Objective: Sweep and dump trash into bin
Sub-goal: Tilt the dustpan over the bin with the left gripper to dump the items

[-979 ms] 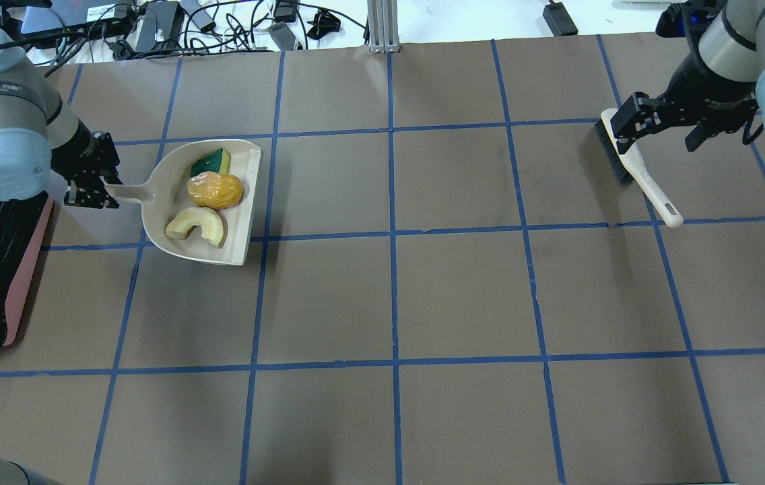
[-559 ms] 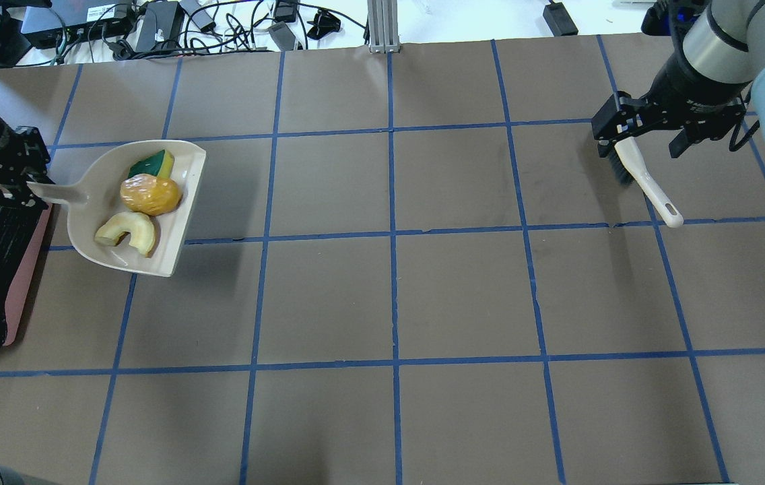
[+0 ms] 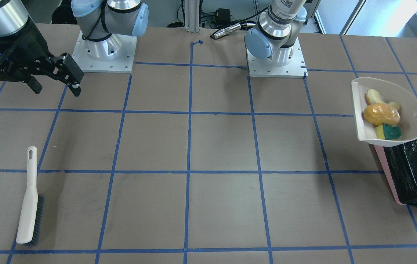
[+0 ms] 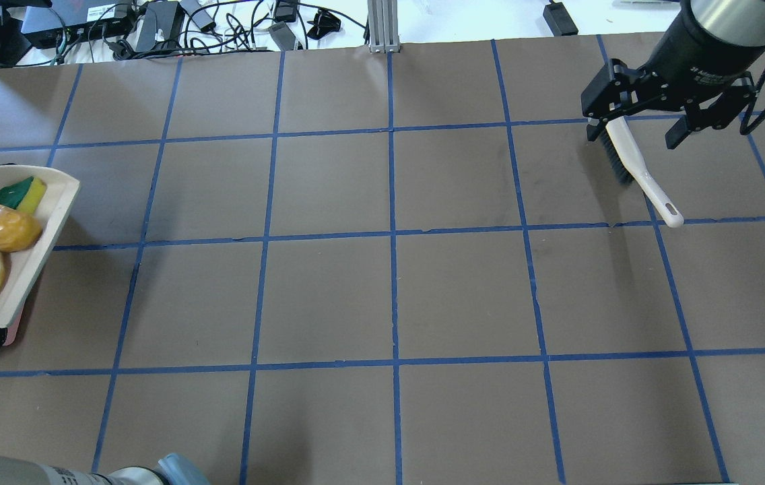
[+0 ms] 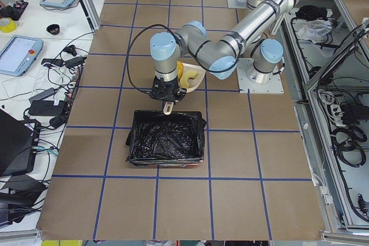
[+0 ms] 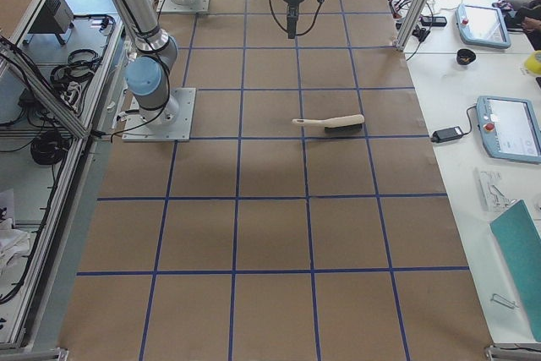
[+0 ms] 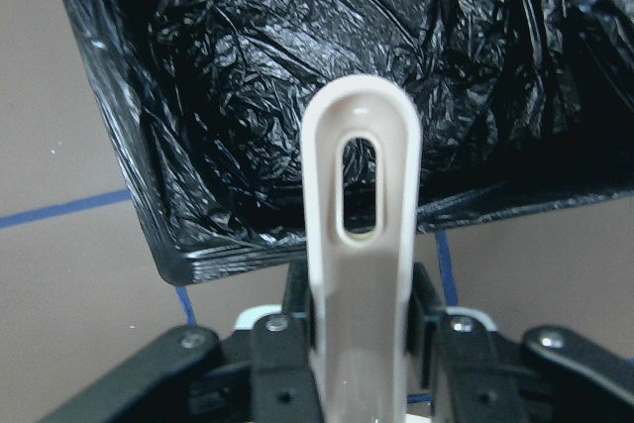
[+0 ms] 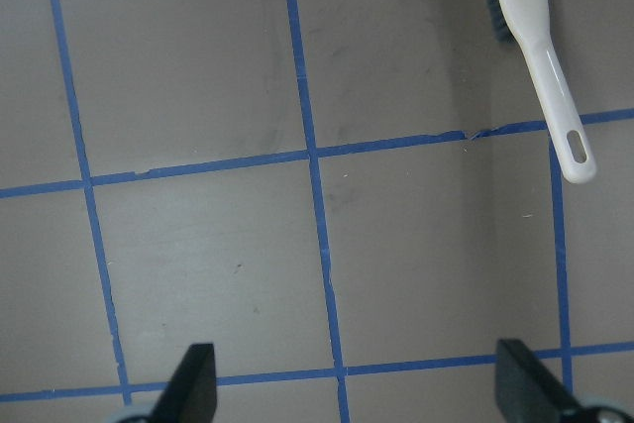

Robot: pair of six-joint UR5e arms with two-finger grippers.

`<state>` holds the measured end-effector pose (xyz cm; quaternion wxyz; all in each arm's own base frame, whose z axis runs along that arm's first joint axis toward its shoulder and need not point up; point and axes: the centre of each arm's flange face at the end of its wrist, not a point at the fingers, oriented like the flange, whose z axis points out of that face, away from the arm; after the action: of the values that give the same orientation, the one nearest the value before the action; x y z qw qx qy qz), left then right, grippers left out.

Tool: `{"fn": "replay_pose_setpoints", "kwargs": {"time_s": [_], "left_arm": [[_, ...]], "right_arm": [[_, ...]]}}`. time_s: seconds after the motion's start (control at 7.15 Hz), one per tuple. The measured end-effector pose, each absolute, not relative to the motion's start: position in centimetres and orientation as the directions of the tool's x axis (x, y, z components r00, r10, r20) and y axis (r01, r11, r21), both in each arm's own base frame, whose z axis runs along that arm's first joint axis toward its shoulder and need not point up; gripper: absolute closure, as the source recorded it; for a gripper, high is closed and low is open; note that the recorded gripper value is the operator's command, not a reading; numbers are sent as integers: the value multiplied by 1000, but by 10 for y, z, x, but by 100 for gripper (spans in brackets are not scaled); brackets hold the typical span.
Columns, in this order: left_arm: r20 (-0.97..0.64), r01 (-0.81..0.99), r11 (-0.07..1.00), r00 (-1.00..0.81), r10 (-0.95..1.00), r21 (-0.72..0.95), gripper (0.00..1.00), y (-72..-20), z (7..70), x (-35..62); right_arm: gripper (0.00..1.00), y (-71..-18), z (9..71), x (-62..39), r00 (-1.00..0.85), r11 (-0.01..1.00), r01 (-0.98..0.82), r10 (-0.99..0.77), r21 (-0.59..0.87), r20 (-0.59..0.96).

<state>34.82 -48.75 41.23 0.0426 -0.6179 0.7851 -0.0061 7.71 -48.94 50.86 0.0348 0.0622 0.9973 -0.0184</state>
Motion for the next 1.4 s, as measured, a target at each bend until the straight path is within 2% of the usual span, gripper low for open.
{"fn": "replay_pose_setpoints", "kwargs": {"time_s": [0.56,0.98,1.4], "left_arm": [[-96,-953,239,-224,-970,-188,100,-427,422,481],[-75,-929,173,-157,-985,-327,100,-422,394,539],[-47,-915,105,-94,-994,-390,100,-421,394,573]], "right_arm": [[0,-484,516,106,-992,992,122,120,-34,-44],[0,-478,504,136,-994,995,95,95,-9,-47],[0,-483,492,155,-997,997,70,69,-30,-32]]}}
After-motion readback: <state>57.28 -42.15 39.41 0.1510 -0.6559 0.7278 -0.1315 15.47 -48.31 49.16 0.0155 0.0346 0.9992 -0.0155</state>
